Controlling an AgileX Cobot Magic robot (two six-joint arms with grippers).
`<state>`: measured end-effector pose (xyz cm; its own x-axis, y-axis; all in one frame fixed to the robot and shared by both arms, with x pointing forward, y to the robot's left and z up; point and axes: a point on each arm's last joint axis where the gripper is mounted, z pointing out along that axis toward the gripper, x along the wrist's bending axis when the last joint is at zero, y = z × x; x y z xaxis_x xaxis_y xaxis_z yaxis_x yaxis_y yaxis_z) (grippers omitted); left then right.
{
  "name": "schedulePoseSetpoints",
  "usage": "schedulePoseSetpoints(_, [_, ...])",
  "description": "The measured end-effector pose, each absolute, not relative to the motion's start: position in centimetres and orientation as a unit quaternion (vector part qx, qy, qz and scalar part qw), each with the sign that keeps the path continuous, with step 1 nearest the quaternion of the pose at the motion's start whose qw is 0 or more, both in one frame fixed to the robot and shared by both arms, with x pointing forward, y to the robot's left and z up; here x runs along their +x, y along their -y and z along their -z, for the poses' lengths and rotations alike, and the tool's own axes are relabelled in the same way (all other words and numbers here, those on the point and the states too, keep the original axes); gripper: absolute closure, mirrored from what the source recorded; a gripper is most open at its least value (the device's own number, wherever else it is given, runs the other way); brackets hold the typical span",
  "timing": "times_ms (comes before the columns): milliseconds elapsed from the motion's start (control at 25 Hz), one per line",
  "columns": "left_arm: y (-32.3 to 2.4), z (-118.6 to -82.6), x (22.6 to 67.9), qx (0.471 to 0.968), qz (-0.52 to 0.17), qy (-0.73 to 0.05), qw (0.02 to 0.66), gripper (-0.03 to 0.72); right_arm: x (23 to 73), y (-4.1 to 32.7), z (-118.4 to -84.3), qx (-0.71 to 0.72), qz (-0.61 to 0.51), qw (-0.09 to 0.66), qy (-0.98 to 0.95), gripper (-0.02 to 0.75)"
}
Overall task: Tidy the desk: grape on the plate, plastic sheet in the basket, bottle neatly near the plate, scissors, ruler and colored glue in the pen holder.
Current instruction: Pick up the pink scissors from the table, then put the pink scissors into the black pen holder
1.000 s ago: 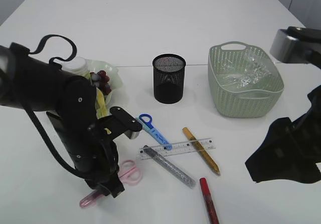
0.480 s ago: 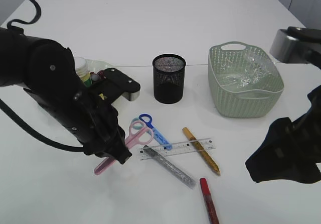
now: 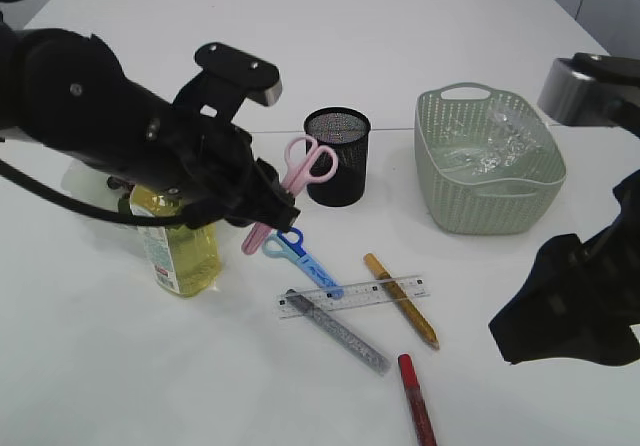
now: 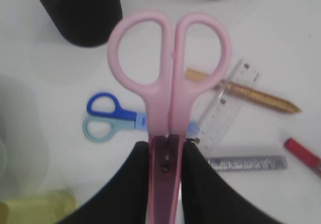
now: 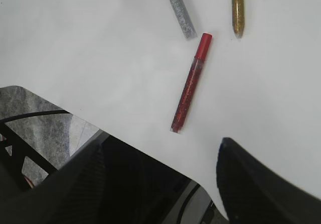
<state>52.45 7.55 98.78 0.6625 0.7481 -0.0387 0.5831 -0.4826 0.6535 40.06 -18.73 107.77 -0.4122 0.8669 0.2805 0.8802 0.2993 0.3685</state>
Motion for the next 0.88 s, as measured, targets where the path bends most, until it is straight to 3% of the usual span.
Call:
schedulePoseSetpoints(320, [-5.9, -102.5, 55.3, 0.8, -0.195, -0.38, 0.423, 0.613, 40.0, 18.7, -107.8, -0.542, 0.237, 0.015, 0.806, 0.225])
schedulePoseSetpoints(880, [-5.2, -101.2, 55.7, 0.815, -0.165, -0.389, 0.396, 0.615, 39.9, 18.8, -107.7, -0.542, 0.232, 0.018, 0.808, 0.226])
